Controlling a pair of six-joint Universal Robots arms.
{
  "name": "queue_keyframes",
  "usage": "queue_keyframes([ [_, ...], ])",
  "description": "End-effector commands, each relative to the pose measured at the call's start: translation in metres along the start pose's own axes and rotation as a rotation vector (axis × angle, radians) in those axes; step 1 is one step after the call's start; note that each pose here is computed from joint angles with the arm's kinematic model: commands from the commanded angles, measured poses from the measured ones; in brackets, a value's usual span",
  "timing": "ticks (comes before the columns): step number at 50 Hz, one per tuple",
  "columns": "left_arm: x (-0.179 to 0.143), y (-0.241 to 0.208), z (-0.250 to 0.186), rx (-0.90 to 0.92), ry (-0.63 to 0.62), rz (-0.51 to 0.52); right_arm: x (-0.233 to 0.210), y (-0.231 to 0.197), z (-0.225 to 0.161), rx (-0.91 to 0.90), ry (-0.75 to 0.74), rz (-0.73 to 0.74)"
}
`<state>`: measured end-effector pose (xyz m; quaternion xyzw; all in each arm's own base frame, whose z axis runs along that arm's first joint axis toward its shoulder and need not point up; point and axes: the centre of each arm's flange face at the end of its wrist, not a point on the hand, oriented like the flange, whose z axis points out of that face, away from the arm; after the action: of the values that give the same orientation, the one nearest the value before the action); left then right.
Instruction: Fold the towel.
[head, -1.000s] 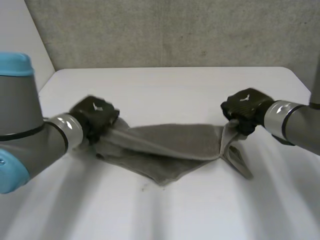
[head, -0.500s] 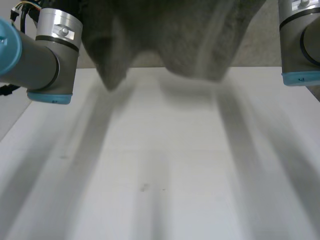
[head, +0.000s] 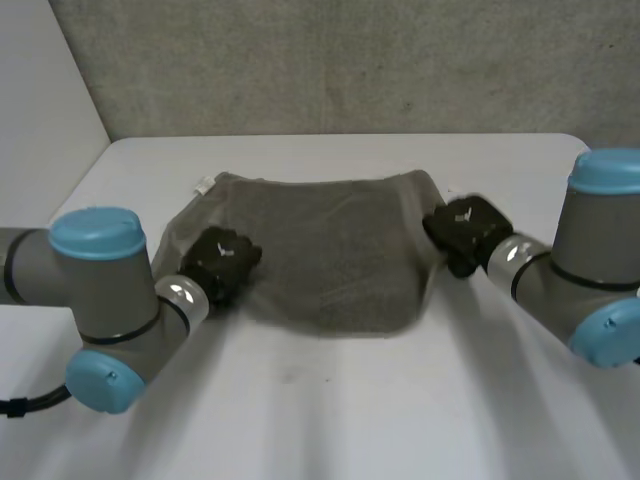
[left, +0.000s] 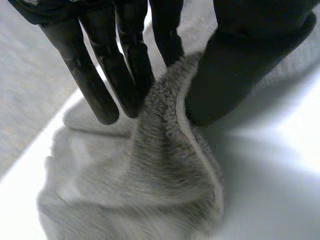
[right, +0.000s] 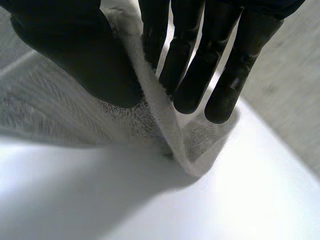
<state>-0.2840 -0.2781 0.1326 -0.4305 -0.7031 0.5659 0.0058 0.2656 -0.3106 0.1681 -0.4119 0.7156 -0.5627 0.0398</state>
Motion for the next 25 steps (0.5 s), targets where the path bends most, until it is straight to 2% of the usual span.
queue_keyframes([
  [1, 0.001, 0.005, 0.0, -0.027, 0.007, -0.004, 0.021, 0.011, -0.012, -0.039, 0.049, 0.047],
  [5, 0.0, 0.003, -0.001, -0.023, 0.0, -0.003, 0.025, 0.01, -0.017, -0.036, 0.064, 0.07],
  [11, -0.005, 0.006, 0.0, -0.032, -0.012, -0.009, 0.048, 0.018, -0.019, -0.027, 0.14, 0.181],
  [16, -0.022, 0.021, 0.002, -0.083, -0.064, -0.036, 0.072, 0.023, -0.023, -0.017, 0.212, 0.254],
  [21, -0.025, 0.027, 0.0, -0.105, -0.068, -0.044, 0.083, 0.027, -0.023, -0.013, 0.252, 0.259],
  [25, -0.042, 0.025, -0.009, -0.1, -0.106, -0.065, 0.097, 0.031, -0.021, 0.014, 0.321, 0.247],
])
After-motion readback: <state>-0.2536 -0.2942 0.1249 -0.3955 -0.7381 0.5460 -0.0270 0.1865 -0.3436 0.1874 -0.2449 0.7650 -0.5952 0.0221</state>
